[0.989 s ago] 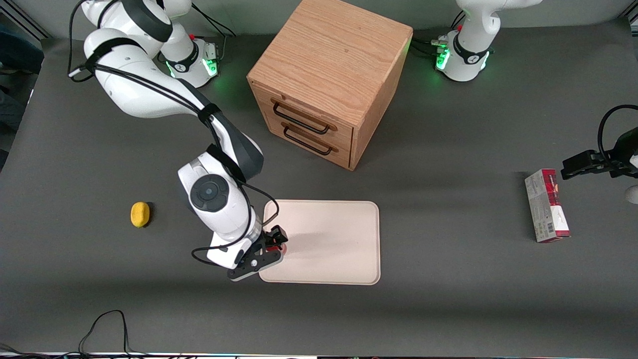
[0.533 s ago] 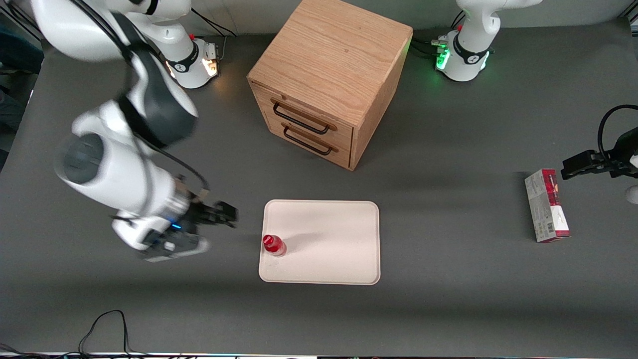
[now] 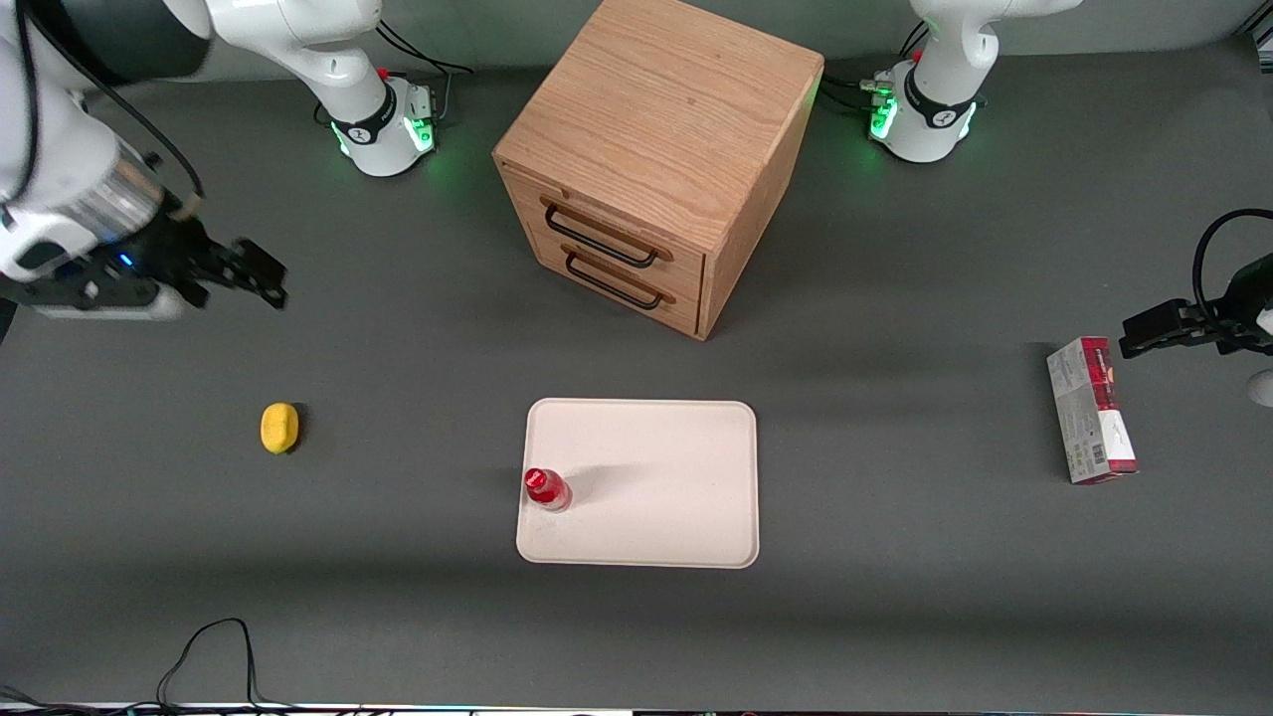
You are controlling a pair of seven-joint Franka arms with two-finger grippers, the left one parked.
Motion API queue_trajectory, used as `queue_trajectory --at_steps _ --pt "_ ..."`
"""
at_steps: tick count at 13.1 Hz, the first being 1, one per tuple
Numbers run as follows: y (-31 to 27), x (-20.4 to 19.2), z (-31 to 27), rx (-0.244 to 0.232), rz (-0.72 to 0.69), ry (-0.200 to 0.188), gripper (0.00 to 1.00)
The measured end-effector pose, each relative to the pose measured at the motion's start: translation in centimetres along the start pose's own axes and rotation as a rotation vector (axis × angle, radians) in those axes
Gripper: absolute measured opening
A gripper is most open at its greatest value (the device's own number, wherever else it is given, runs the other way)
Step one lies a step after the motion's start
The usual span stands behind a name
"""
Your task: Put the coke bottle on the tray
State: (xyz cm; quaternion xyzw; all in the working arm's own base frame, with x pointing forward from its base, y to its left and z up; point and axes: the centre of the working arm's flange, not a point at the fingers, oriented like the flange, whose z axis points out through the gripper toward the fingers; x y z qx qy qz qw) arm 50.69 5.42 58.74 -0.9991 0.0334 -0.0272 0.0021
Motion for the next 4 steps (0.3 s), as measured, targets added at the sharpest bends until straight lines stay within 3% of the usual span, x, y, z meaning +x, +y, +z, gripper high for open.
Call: queue_trajectory --at_steps 4 --pt "2.12 -1.58 0.1 0.011 -0.001 -0.048 1.0"
